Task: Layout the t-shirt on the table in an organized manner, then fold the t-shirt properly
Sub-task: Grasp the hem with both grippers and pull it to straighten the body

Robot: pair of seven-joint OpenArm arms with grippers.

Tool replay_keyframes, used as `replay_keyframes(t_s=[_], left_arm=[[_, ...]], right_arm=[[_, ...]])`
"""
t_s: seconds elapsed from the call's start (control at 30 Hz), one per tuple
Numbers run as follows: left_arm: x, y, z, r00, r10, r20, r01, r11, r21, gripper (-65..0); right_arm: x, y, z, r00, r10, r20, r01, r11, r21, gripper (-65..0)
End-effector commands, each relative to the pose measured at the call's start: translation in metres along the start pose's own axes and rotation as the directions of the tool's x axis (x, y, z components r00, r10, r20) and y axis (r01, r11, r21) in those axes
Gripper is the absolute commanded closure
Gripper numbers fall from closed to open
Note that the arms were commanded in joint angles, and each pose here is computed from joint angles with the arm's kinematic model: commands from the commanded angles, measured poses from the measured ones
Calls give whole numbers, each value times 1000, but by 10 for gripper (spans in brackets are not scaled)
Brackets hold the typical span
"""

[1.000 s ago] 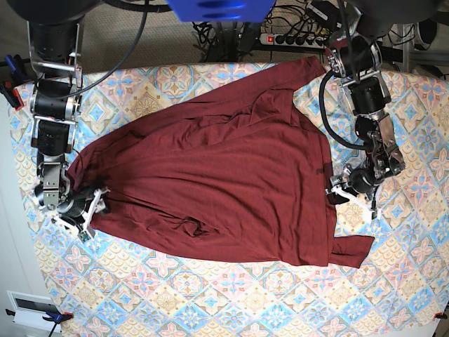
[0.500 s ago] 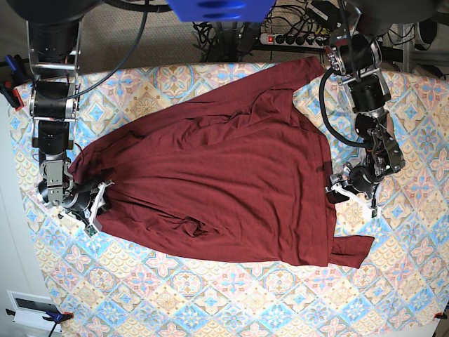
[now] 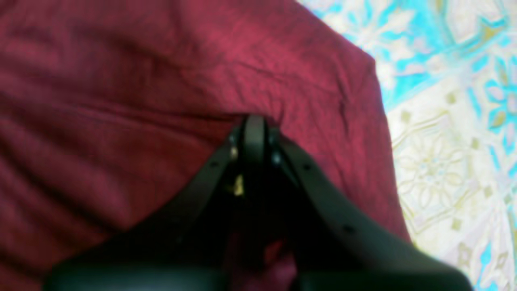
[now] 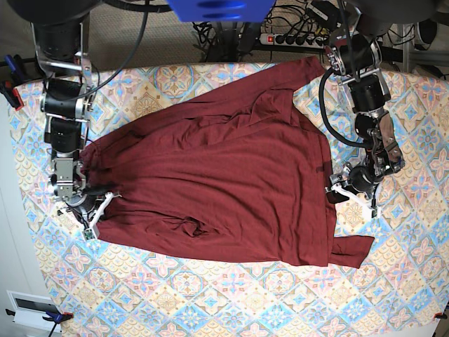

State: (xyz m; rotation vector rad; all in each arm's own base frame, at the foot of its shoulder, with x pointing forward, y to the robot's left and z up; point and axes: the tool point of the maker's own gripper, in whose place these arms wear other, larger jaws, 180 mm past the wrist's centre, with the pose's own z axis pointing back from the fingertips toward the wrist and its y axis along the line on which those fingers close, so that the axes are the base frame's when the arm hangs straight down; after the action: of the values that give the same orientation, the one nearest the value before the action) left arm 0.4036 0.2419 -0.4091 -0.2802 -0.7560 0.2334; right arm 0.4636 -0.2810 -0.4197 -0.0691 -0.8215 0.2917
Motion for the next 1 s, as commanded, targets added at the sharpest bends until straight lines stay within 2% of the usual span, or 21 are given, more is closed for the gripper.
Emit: replay_keyframes(t_s=[0.0, 0.1, 0.23, 0.37, 0.43, 0.53, 0.67, 0.7, 0.77, 0.83, 0.87, 0.93, 0.97], left_arm=[[15, -3, 2, 1000, -10, 29, 10, 1000, -7, -327], [10, -10, -1, 1000, -4, 22, 4, 1000, -18, -328], [8, -21, -6, 1000, -1, 21, 2, 999, -35, -328], [-14, -50, -21, 997, -58, -52, 53, 995, -86, -328], [-20, -61, -25, 993, -93, -69, 85, 991, -104, -328], [-24, -76, -30, 991, -121, -62, 113, 985, -128, -328], [-40, -78, -36, 987, -124, -101, 110, 985, -135, -316], [-44, -78, -37, 986, -126, -113, 110, 985, -134, -294], [-44, -79, -38, 984, -133, -114, 117, 984, -136, -199], [-37, -71, -36, 987, -133, -88, 121, 985, -122, -52], [-32, -66, -35, 988, -135, -70, 127, 986, -112, 0], [-24, -50, -32, 989, -134, -56, 130, 989, -73, -7], [-18, -36, -28, 990, -133, -53, 130, 991, -41, -32]], right_arm=[[21, -16, 4, 999, -2, 49, 4, 999, -33, 0], [24, -16, 4, 998, -3, 56, 5, 999, -35, 0], [26, -24, 7, 995, -63, 82, 68, 996, -50, 0], [32, -32, 10, 989, -97, 111, 105, 992, -65, 0], [59, -42, 19, 983, -55, 174, 72, 993, -93, 0], [108, -56, 41, 958, 26, 286, 18, 988, -152, -1], [86, -53, 49, 972, 72, 222, -31, 983, -182, -1], [83, -52, 52, 973, 84, 216, -43, 981, -190, -1], [94, -53, 64, 962, 124, 242, -71, 974, -216, -1], [106, -54, 75, 951, 154, 268, -89, 966, -241, -1], [102, -53, 78, 951, 164, 262, -98, 964, -247, -1], [92, -49, 80, 955, 177, 239, -116, 962, -249, -1], [89, -46, 81, 955, 184, 232, -125, 961, -248, -1]])
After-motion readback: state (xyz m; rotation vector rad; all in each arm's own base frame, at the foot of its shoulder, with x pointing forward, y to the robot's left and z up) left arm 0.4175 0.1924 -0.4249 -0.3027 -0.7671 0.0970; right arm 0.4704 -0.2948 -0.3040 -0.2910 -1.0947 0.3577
